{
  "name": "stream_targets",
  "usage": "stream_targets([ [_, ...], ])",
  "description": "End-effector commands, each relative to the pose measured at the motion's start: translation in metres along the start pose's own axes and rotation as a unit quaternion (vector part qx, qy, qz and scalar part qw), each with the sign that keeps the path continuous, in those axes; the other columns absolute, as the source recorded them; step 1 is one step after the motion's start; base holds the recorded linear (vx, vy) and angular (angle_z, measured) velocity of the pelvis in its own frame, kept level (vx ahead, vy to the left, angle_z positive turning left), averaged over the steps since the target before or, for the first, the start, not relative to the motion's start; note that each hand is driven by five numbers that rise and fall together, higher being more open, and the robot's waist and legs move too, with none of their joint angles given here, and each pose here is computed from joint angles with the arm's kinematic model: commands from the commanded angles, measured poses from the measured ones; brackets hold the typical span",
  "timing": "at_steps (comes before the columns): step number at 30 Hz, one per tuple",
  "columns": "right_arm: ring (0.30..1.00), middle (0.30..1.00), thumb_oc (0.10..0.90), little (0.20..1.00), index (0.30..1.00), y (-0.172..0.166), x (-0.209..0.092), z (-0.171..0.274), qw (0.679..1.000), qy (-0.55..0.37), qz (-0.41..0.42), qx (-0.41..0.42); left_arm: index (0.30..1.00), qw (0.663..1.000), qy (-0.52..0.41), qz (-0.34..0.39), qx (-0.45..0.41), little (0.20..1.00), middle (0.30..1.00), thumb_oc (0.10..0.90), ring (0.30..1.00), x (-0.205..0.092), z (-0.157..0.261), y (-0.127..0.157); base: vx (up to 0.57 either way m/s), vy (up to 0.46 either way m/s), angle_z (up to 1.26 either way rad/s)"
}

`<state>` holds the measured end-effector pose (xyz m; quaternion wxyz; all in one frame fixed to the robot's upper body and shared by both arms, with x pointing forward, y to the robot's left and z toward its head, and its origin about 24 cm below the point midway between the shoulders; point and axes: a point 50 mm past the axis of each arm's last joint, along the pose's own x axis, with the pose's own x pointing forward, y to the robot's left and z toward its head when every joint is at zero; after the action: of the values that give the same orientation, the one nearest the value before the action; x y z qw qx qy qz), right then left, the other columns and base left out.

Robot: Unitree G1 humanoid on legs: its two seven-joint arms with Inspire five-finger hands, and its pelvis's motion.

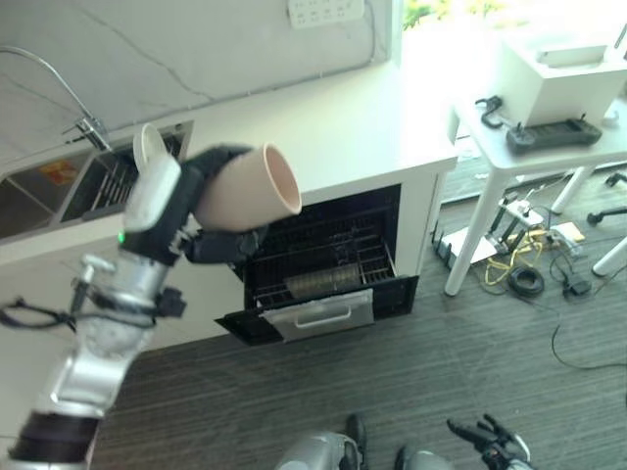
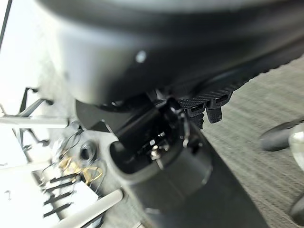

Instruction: Place the dishes in the dishwasher.

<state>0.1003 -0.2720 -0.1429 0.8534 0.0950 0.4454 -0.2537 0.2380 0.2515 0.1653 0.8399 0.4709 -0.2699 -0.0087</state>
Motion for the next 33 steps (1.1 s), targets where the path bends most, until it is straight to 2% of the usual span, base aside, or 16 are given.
stream_targets([
  [1, 0.9, 0.9, 0.8, 0.9, 0.9, 0.009, 0.002, 0.024, 0.998, -0.061, 0.007, 0.004, 0.3, 0.986, -0.072, 0.141, 0.059, 0.3, 0.3, 0.4, 0.3, 0.028, 0.02, 0.061, 0.16, 0.054, 0.18],
  [4, 0.9, 0.9, 0.8, 0.9, 0.9, 0.004, 0.001, 0.023, 0.997, -0.062, 0.008, 0.046, 0.3, 0.986, -0.061, 0.138, 0.075, 0.3, 0.3, 0.4, 0.3, 0.039, 0.017, 0.063, 0.15, -0.06, 0.38],
  [9, 0.9, 0.9, 0.8, 0.9, 0.9, 0.0, 0.003, 0.02, 0.997, -0.048, -0.01, 0.063, 0.3, 0.981, -0.066, 0.153, 0.097, 0.3, 0.3, 0.4, 0.3, 0.058, 0.019, 0.073, 0.21, -0.282, 0.66],
  [11, 0.9, 0.9, 0.8, 0.9, 0.9, -0.004, 0.003, 0.015, 0.998, -0.029, -0.013, 0.047, 0.3, 0.98, -0.055, 0.157, 0.112, 0.3, 0.3, 0.4, 0.3, 0.062, 0.013, 0.085, 0.3, -0.398, 0.99],
  [18, 0.9, 0.9, 0.8, 0.9, 0.9, -0.003, 0.003, 0.013, 1.0, -0.02, 0.01, 0.0, 0.3, 0.973, -0.047, 0.16, 0.159, 0.3, 0.3, 0.4, 0.3, 0.044, 0.009, 0.095, 0.27, -0.373, 0.45],
  [25, 0.9, 0.9, 0.8, 0.9, 0.9, -0.015, 0.006, 0.027, 0.999, -0.034, -0.011, 0.039, 0.3, 0.971, -0.067, 0.173, 0.149, 0.3, 0.3, 0.4, 0.3, 0.046, 0.023, 0.115, 0.09, -0.17, 0.43],
  [29, 0.9, 0.9, 0.8, 0.9, 0.9, -0.022, 0.005, 0.024, 0.998, -0.025, -0.026, 0.051, 0.3, 0.976, -0.072, 0.161, 0.13, 0.3, 0.3, 0.4, 0.3, 0.047, 0.025, 0.112, 0.04, -0.067, 0.08],
  [33, 0.9, 0.9, 0.8, 0.9, 0.9, -0.032, 0.001, 0.012, 0.996, -0.015, -0.054, 0.072, 0.3, 0.979, -0.094, 0.145, 0.106, 0.3, 0.3, 0.4, 0.3, 0.051, 0.031, 0.094, 0.03, 0.002, 0.26],
])
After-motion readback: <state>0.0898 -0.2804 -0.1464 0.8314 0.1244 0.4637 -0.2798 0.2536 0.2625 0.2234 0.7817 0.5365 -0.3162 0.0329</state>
